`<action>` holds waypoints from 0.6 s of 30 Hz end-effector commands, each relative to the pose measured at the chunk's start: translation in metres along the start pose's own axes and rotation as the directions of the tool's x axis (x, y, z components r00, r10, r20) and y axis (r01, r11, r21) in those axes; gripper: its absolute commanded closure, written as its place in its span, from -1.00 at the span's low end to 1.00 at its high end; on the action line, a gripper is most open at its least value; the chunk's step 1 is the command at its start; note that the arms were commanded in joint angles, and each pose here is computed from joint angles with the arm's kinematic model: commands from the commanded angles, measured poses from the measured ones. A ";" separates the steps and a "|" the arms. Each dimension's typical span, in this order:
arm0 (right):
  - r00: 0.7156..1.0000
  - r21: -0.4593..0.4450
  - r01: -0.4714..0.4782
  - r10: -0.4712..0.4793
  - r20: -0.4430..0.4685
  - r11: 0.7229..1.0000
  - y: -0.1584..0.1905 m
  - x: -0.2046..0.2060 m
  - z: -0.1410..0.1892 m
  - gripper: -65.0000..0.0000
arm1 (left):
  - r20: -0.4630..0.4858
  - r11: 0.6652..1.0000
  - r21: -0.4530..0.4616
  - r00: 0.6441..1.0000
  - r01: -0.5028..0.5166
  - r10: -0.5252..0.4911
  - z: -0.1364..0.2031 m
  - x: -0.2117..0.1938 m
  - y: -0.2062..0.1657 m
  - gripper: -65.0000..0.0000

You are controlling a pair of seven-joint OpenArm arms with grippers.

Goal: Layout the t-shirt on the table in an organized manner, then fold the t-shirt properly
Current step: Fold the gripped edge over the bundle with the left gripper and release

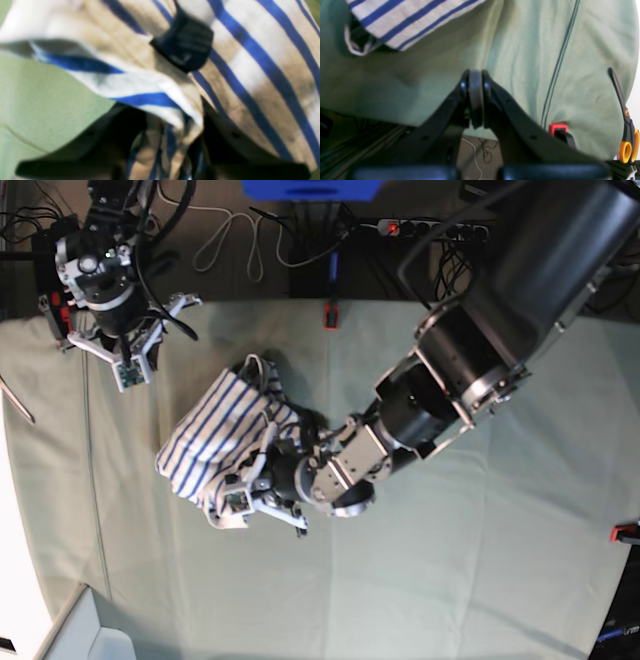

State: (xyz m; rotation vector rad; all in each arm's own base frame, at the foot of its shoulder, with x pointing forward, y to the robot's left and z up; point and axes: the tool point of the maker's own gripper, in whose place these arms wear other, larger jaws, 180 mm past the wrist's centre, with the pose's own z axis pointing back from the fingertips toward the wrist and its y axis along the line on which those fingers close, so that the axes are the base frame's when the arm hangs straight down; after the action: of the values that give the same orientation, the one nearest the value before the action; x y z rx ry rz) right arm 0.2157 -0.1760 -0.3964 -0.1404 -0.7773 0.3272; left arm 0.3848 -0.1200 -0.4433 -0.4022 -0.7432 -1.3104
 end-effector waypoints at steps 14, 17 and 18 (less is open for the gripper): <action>0.999 -0.016 0.001 0.000 0.047 1.000 -0.005 0.014 0.001 1.00 | 0.169 0.984 -0.019 0.971 0.177 -0.171 0.003 0.075 -0.010 0.94; 0.999 -0.017 0.002 -0.001 0.045 1.000 -0.005 0.013 0.002 1.00 | 0.167 0.986 -0.026 0.973 0.166 -0.159 0.000 0.070 -0.016 0.61; 0.999 -0.017 0.002 -0.001 0.045 1.000 -0.005 0.013 0.002 1.00 | 0.167 0.986 -0.029 0.974 0.162 -0.155 -0.001 0.069 -0.019 0.46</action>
State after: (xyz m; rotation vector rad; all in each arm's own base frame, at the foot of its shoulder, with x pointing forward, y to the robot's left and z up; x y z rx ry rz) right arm 0.2186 -0.1758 -0.3949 -0.1415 -0.7843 0.3264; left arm 0.3640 -0.1608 -0.4195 -0.4745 -0.8422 -1.4541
